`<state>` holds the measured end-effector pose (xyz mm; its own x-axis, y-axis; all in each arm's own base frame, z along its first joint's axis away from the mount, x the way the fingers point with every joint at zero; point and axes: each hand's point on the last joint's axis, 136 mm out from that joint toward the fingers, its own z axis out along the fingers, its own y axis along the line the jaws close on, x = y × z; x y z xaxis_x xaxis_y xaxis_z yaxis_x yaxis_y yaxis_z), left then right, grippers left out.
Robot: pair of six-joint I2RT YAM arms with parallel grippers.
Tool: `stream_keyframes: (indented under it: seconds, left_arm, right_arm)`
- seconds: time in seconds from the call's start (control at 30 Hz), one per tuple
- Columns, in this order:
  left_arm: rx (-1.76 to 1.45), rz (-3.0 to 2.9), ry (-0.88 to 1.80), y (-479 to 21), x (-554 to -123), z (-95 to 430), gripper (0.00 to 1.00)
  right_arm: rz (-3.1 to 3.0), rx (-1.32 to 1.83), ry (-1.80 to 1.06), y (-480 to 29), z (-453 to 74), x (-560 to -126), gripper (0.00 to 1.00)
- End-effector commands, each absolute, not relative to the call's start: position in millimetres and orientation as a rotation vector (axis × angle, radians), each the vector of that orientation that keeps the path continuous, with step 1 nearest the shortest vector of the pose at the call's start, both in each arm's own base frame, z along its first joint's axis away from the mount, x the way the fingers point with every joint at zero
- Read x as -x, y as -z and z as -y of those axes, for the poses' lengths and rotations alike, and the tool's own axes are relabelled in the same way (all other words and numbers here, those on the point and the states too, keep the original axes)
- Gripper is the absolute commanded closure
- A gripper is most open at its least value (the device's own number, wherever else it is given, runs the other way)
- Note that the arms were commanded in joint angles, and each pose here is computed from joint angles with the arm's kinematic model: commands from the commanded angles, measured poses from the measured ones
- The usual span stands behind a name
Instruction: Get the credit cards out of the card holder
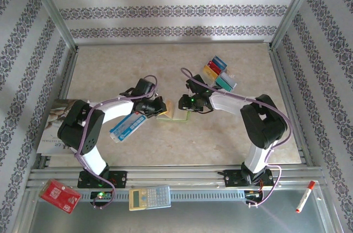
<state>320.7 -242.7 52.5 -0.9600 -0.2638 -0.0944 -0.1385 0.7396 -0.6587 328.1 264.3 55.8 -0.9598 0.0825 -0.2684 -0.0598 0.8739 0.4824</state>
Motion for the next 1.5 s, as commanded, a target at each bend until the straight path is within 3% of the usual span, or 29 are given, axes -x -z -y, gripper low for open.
stream_keyframes:
  seconds: [0.0, 0.23, 0.57, 0.67, 0.97, 1.47]
  left_arm:
    - [0.405, -2.713, 1.047, -51, -323, 246, 0.95]
    - [0.444, -2.733, 1.060, -38, -316, 245, 0.89]
    - [0.423, -2.749, 0.817, -49, -316, 211, 0.62]
    - [0.429, -2.716, 0.830, -58, -320, 209, 0.62]
    - [0.404, -2.667, 1.085, -66, -331, 243, 0.74]
    - [0.376, -2.775, 0.855, -37, -328, 224, 0.68]
  right_arm:
    - [-2.715, -0.001, -0.868, -83, -289, -327, 0.67]
    - [-2.791, -0.001, -0.910, -55, -310, -322, 0.70]
    - [-2.887, 0.008, -0.728, -20, -291, -319, 0.70]
    - [-2.912, 0.004, -0.687, -10, -285, -317, 0.70]
    - [-2.938, -0.002, -0.661, 3, -282, -315, 0.70]
    - [-2.939, -0.001, -0.647, 4, -279, -314, 0.70]
